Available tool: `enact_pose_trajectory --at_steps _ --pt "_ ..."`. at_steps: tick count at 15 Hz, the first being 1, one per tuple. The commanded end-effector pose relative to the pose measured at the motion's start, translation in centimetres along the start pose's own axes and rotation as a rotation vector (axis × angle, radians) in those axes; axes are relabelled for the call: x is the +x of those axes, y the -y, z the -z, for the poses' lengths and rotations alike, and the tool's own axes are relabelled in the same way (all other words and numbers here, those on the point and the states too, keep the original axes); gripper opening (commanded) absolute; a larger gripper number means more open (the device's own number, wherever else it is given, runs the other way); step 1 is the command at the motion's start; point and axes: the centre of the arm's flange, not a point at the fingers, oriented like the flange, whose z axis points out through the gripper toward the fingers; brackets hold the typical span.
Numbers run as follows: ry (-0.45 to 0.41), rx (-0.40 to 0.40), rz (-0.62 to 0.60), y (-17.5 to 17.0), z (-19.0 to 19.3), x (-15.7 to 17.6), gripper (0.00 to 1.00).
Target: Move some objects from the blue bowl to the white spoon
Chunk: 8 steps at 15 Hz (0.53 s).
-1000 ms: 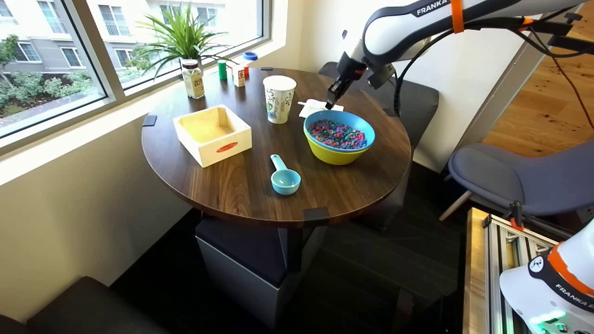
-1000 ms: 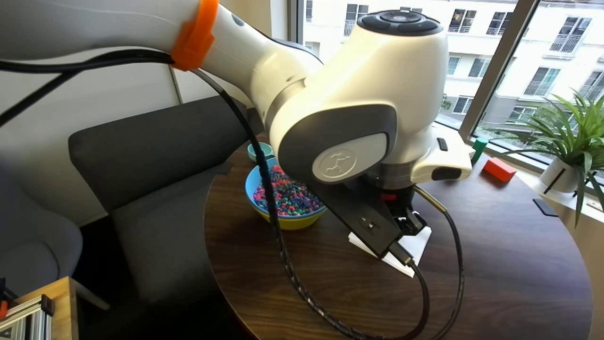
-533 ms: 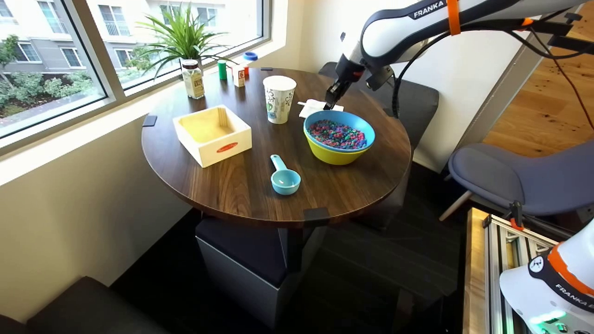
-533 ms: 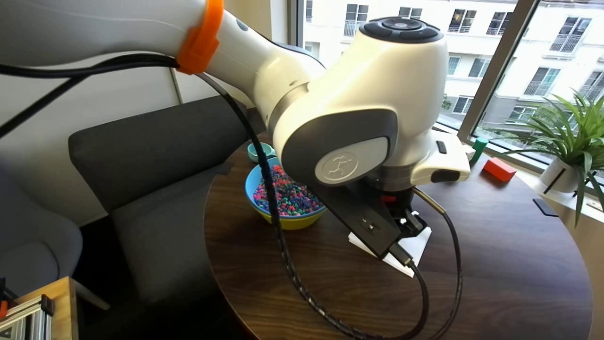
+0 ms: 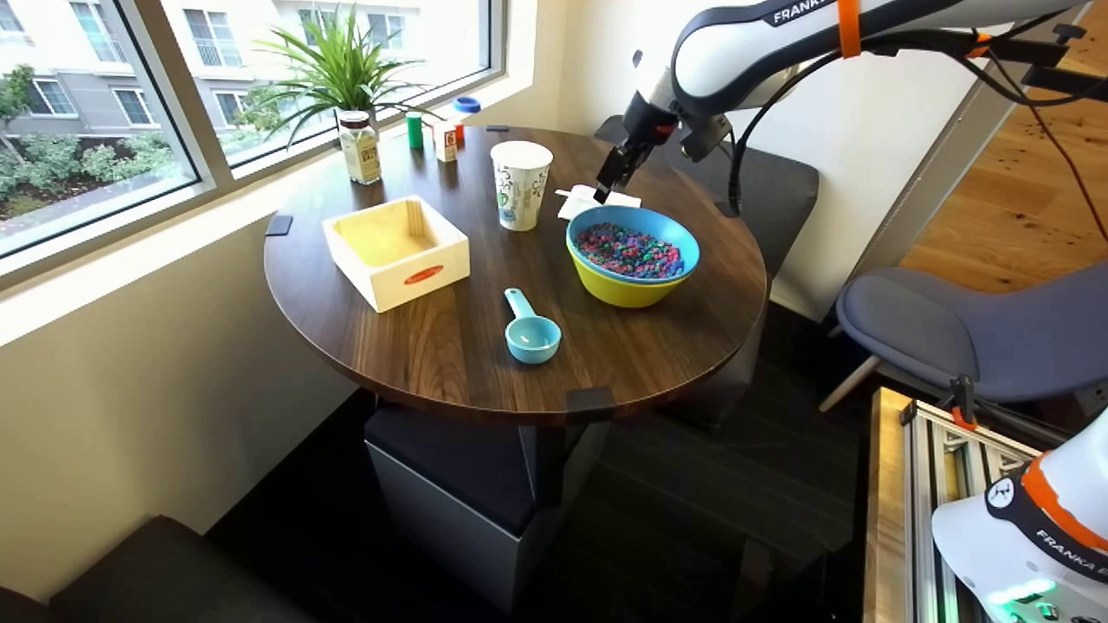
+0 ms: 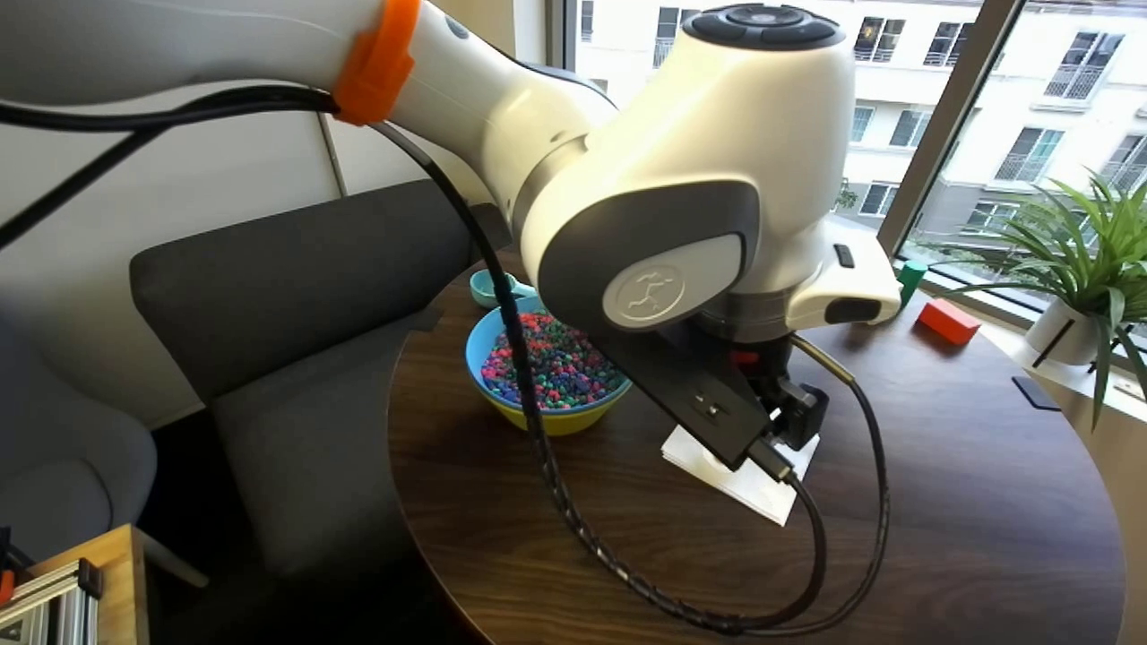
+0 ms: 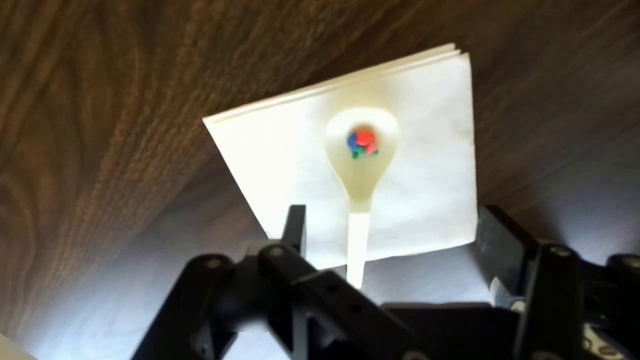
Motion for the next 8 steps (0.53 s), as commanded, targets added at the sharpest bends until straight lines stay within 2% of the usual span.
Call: enact_pose_trajectory --at_steps 1,3,8 --pt "-0.016 0.034 0.014 1.5 2.3 0.6 1.0" --pt "-0.011 0.048 0.016 2.6 3.4 0.9 1.0" --pt "0.083 0.083 -0.015 6.3 6.0 0.5 1.0"
